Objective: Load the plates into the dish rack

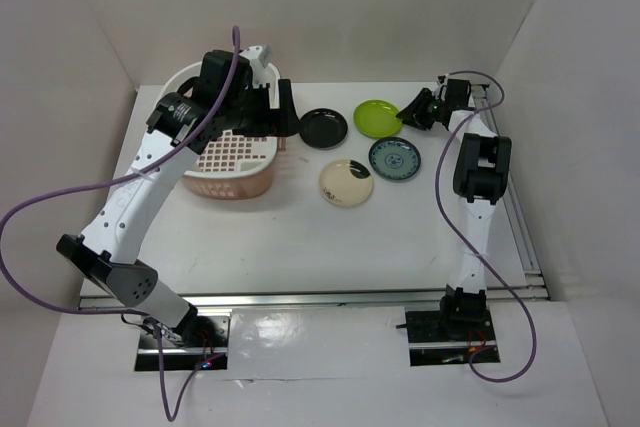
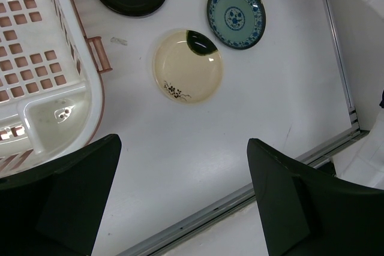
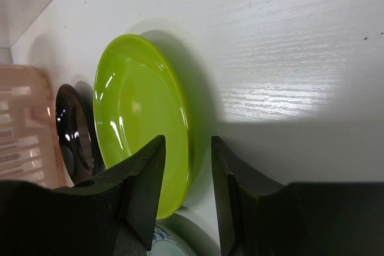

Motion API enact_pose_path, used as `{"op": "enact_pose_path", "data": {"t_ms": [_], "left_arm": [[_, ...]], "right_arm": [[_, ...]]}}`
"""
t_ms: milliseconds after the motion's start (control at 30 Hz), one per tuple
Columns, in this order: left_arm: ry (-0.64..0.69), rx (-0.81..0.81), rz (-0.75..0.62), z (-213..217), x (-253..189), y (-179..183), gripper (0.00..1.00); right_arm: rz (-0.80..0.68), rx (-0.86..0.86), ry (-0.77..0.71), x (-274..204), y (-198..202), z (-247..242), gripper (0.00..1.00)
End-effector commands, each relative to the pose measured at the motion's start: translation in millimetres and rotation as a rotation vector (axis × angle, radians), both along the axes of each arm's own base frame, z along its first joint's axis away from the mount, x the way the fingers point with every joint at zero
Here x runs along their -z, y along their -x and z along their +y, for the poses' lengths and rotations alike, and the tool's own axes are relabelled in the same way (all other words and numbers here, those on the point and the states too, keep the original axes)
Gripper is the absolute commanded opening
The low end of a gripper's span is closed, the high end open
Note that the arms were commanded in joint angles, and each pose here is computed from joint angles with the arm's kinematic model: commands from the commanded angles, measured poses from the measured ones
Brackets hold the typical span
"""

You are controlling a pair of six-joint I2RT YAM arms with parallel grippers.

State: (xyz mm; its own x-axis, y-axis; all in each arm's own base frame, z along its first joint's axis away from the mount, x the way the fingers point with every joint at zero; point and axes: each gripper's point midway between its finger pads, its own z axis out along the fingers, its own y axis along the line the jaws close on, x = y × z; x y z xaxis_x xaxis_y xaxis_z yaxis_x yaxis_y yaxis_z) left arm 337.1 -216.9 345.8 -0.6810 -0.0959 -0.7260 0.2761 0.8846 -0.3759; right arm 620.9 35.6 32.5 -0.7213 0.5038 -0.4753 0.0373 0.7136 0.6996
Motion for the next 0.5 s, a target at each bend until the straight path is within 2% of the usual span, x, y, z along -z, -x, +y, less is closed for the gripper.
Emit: {"op": "enact_pose_path", "data": {"t_ms": [0, 300, 467], "left_arm": [[0.016, 0.017, -0.064, -2.2, -18.9, -4.3, 1.0], [0.016, 0.017, -0.064, -2.2, -18.9, -4.3, 1.0], [0.011, 0.009, -0.067, -0.9, -18.7, -5.3, 1.0]], "right_arm": [[0.156, 0.036, 0.021, 65.2, 17.5, -6.3, 0.45], [0.177, 0.018, -0.001, 71.6, 20.7, 2.6, 0.42], [0.21, 0.0, -0.013, 79.0, 27.6, 10.5, 0.33]]}}
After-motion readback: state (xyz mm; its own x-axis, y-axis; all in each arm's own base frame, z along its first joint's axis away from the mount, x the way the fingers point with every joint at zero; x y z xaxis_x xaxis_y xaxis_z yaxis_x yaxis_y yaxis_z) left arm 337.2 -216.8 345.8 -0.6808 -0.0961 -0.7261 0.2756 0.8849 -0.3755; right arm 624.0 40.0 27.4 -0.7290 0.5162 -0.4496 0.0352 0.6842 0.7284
